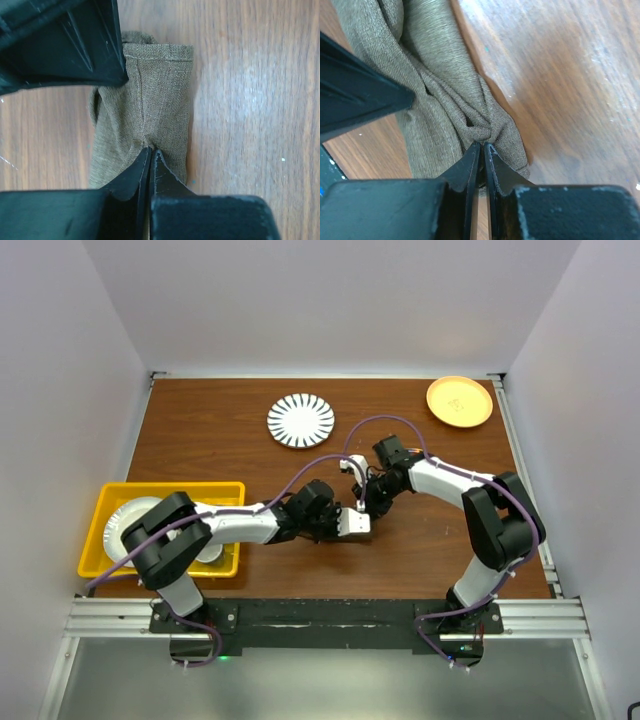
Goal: Fold the napkin into a case and place the utensils inside
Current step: Stuff the top corner of the smaller-rectangle-folded napkin at the center of the board.
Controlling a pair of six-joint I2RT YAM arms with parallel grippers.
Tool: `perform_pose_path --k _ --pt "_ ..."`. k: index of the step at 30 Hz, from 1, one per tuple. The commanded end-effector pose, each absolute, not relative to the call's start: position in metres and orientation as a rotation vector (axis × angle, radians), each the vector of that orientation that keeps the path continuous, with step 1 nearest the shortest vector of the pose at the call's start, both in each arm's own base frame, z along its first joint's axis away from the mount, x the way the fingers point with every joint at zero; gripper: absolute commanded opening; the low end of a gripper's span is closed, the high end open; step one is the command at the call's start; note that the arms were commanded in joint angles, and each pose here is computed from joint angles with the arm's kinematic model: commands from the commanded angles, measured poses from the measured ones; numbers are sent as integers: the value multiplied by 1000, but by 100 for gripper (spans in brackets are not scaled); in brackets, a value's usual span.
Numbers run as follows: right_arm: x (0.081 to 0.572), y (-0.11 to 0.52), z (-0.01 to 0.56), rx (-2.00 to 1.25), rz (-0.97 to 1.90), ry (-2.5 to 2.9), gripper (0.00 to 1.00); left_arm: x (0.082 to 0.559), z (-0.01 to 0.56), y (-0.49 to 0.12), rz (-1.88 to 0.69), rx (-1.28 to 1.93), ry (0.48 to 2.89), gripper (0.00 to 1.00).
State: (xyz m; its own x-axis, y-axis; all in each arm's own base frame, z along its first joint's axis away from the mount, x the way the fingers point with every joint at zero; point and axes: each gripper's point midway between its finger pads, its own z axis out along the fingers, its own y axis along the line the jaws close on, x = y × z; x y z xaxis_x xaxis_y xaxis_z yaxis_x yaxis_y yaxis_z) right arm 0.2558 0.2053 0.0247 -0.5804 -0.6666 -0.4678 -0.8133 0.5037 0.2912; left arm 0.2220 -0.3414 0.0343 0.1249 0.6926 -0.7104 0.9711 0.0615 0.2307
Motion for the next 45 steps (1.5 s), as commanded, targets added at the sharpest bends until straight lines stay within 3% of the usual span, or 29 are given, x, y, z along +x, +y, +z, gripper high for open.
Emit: perform_pose_path --k 1,10,22,34,41,45 --pt "258 207 38 -1252 697 2428 8 223 48 -331 -457 1633 1646 0" --pt "259 204 28 -1259 678 2442 0 234 102 -338 -421 1514 1469 0" --pt "261 207 36 -1261 681 2421 0 247 32 -320 -264 1600 1678 0" --pt "281 202 97 -1057 658 2382 21 241 19 -317 -284 1622 1715 2" --pt "271 211 100 -987 768 2440 41 241 22 -316 -279 1625 1705 5" --pt "270 221 92 -974 819 2471 41 241 23 -316 -275 1625 1705 8"
